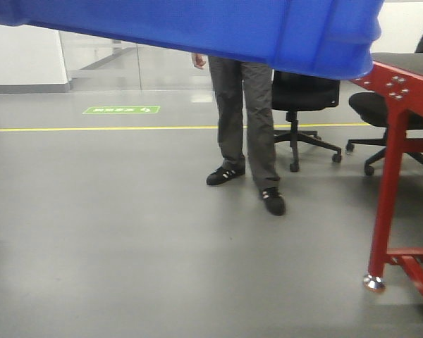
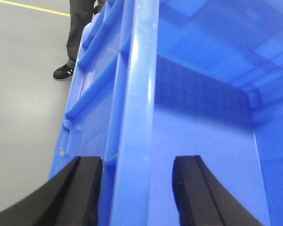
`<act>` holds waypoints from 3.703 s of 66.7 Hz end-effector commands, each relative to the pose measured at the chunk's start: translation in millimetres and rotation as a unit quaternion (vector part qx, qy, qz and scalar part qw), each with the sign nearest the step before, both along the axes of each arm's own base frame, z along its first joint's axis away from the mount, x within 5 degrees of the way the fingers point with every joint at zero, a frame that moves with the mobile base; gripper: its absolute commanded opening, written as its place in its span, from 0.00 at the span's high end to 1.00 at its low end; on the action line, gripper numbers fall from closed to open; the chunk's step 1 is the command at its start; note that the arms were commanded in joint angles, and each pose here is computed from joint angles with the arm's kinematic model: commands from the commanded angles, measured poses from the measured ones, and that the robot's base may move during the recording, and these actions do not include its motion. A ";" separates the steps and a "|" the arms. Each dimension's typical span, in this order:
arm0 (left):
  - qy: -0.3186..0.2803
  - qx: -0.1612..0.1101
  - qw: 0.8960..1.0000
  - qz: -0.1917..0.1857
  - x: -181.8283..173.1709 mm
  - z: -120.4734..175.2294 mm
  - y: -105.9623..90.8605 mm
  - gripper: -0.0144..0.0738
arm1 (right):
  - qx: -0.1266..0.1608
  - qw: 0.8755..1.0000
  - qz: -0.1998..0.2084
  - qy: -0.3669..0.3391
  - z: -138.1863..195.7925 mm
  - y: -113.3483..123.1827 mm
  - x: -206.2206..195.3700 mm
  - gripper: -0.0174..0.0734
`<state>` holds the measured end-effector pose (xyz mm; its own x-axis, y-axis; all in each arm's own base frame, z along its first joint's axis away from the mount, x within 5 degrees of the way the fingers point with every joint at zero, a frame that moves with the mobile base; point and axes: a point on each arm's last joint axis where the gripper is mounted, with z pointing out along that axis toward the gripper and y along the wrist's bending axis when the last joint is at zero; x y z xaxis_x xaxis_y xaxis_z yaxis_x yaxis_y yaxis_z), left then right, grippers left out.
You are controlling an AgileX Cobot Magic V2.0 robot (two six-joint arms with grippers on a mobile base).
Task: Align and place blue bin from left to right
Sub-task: 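Carry the blue bin in both grippers across the floor past the person, then carry the blue bin to the shelf of blue bins and red bag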
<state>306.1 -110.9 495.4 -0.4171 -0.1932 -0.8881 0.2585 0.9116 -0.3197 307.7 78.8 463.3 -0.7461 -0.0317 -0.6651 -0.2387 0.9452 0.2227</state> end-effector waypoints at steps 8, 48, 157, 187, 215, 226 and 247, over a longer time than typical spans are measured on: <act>-0.061 -0.064 0.996 -0.026 -14.8 25.9 -7.0 0.96 | 0.055 0.997 0.007 -0.050 15.3 9.0 -0.1 0.89; -0.061 -0.065 0.996 -0.027 -15.0 25.9 -7.5 0.96 | 0.055 0.997 0.007 -0.050 15.3 9.0 -0.1 0.89; -0.061 -0.065 0.996 -0.027 -15.0 25.9 -7.5 0.96 | 0.056 0.997 0.006 -0.052 15.7 9.0 0.3 0.89; -0.061 -0.065 0.996 -0.027 -15.0 25.9 -7.5 0.96 | 0.056 0.997 0.006 -0.052 15.7 9.0 0.3 0.89; -0.061 -0.065 0.996 -0.027 -15.0 25.9 -7.5 0.96 | 0.056 0.997 0.006 -0.052 15.7 9.0 0.3 0.89; -0.061 -0.065 0.996 -0.027 -15.0 25.9 -7.5 0.96 | 0.056 0.997 0.006 -0.052 15.7 9.0 0.3 0.89; -0.061 -0.065 0.996 -0.027 -15.0 25.9 -7.5 0.96 | 0.056 0.997 0.006 -0.052 15.7 9.0 0.3 0.89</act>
